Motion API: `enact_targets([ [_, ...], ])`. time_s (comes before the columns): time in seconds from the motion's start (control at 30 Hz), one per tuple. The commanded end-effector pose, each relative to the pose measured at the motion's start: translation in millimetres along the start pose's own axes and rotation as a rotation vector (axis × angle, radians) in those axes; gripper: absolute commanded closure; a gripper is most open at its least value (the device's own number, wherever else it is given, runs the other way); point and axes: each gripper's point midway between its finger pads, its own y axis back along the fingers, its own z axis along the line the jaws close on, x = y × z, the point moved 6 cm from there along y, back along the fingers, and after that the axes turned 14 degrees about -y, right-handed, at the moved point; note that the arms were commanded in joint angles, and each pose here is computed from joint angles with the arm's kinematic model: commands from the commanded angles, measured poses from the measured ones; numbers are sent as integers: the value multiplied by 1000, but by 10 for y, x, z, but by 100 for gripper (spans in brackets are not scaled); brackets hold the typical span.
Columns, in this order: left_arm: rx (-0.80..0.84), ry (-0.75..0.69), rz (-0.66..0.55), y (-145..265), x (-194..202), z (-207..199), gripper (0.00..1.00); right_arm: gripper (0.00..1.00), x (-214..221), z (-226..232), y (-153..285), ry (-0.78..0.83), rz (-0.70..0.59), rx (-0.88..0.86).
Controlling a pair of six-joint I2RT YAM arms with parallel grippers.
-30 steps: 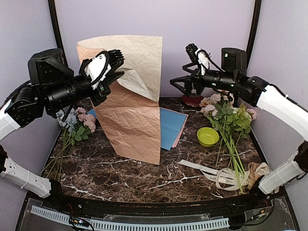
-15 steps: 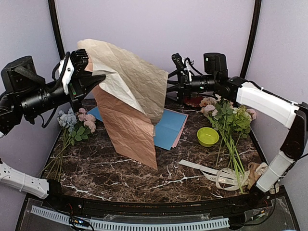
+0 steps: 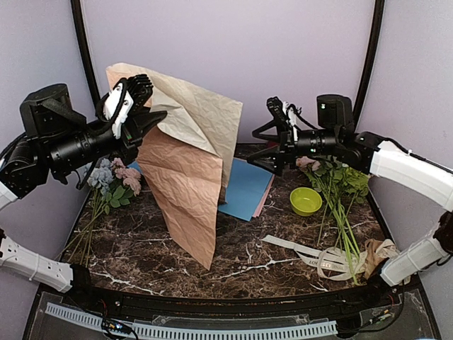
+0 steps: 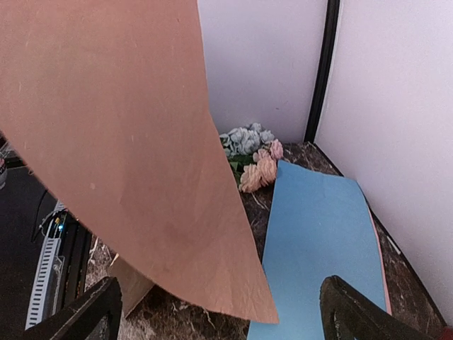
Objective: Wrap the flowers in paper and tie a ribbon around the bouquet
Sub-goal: Unfold the folded wrapping paper at the center of the board.
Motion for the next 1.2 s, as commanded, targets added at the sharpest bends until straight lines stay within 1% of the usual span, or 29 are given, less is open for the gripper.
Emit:
enact_targets([
  [0.0, -28, 22, -41, 121, -25, 78, 100, 5, -236, 76, -225, 60, -99, -22],
  [0.1, -21, 39, -38, 135, -8, 65, 100, 11, -338, 100, -373, 46, -84, -98],
  [0.2, -25, 49, -23, 124, 16, 54, 100, 13, -294, 243, -437, 48, -34, -194],
  [0.33, -67, 30, 8, 87, 69, 61, 100, 10, -155, 329, -365, 66, 7, -170],
  [0.5, -100, 19, -5, 120, 61, 106, 100, 5, -40, 330, -232, 63, 49, -73],
  [0.6, -92, 15, -10, 122, 65, 89, 100, 5, -93, 412, -222, 55, 51, -92],
  [0.67, -89, 11, -8, 113, 75, 74, 100, 9, -151, 528, -278, 58, 34, -132],
  [0.83, -76, 20, -12, 117, 80, 50, 100, 25, -344, 589, -426, 24, -72, -163],
  [1.0, -67, 26, -6, 154, 104, 42, 100, 48, -501, 543, -407, 27, -175, -121],
  [1.07, -64, 26, -8, 167, 109, 37, 100, 59, -520, 535, -419, 14, -194, -125],
  [1.1, -62, 26, -6, 169, 117, 30, 100, 68, -530, 529, -428, 8, -196, -126],
  [1.13, -61, 26, -5, 172, 123, 26, 100, 76, -534, 524, -440, 0, -193, -125],
  [1.17, -60, 26, -2, 176, 130, 22, 100, 79, -546, 520, -448, -4, -190, -128],
])
